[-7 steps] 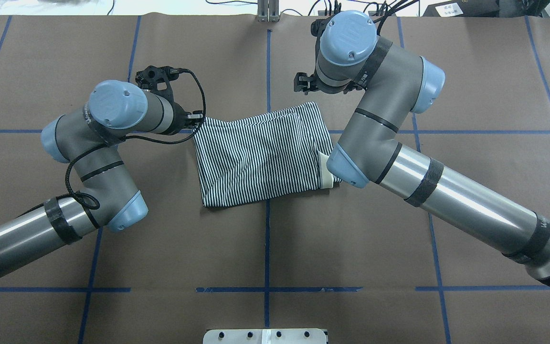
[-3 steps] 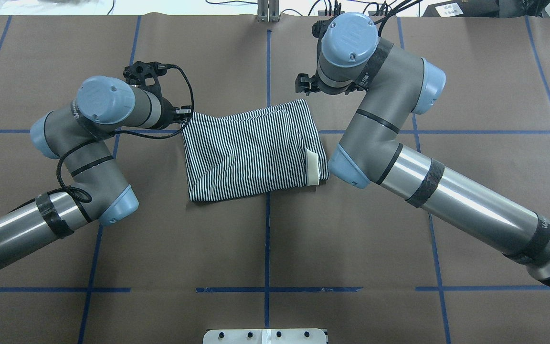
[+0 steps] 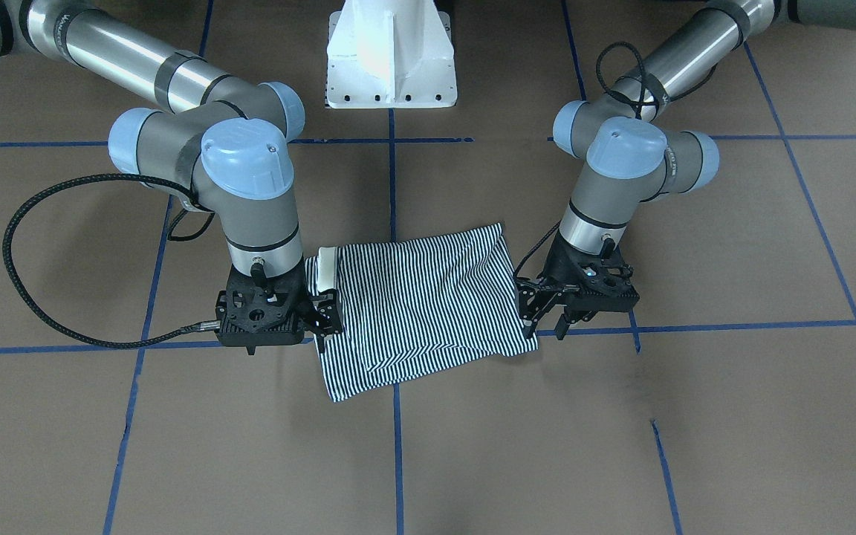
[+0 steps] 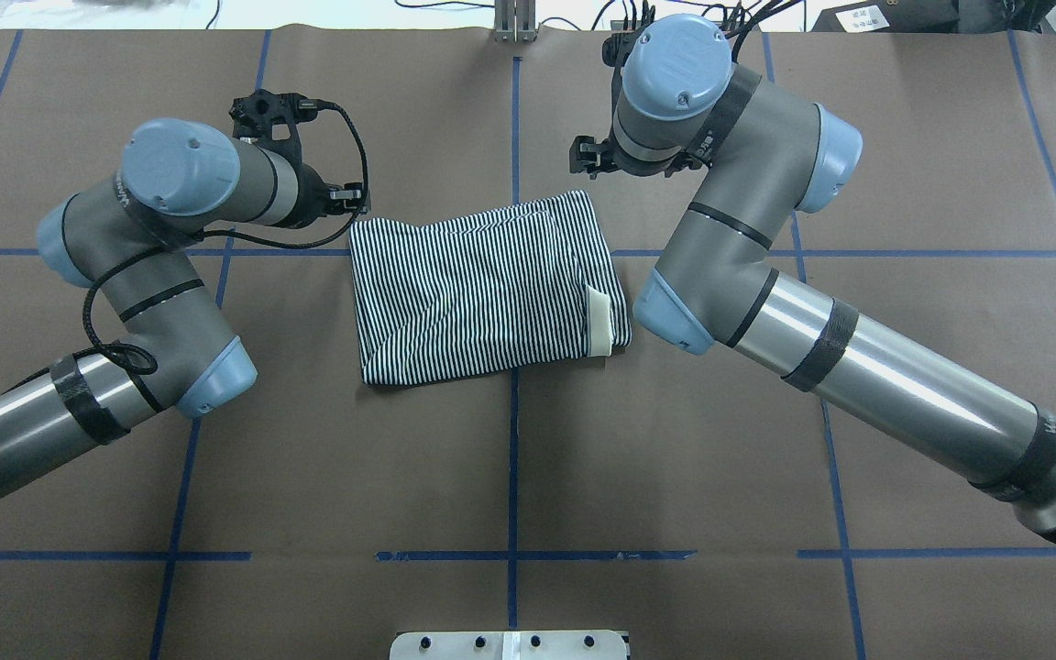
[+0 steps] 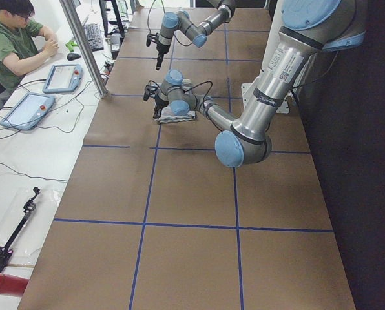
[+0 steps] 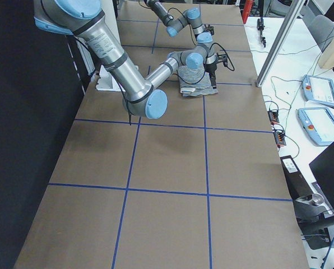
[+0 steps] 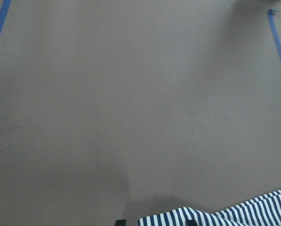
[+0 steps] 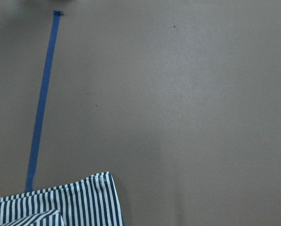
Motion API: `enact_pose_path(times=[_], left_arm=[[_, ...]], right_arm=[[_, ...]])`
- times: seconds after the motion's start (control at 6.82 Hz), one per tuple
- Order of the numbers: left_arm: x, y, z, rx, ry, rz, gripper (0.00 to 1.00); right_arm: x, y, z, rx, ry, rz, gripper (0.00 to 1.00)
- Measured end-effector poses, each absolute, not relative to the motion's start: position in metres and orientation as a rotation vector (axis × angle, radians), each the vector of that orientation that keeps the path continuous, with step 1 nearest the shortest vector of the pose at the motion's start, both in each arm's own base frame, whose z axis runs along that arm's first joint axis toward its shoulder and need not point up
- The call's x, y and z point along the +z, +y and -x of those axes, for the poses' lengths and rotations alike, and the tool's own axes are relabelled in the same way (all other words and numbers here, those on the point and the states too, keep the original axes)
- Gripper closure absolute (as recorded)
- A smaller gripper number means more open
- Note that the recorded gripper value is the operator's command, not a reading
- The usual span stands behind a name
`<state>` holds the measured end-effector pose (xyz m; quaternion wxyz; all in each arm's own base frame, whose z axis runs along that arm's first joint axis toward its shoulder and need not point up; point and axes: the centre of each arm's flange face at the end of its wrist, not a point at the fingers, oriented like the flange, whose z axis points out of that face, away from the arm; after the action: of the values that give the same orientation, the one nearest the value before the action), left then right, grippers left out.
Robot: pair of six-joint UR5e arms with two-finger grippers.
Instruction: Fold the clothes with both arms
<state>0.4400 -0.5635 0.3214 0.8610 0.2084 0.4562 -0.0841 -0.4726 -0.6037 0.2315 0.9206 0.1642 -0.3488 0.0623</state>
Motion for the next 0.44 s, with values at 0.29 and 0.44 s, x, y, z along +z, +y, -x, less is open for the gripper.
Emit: enact_pose_path(times=[0.29, 0.44], left_arm=[[0.317, -0.548, -0.373, -0.05, 0.911, -0.483, 0.0], [0.321, -0.534, -0.328, 0.009, 0.869, -0.498, 0.0]], right_arm=[[0.267, -0.616, 0.406, 0.044, -0.721, -0.329, 0.0], [0.306, -0.617, 0.345, -0.029, -0.718, -0.329, 0.0]])
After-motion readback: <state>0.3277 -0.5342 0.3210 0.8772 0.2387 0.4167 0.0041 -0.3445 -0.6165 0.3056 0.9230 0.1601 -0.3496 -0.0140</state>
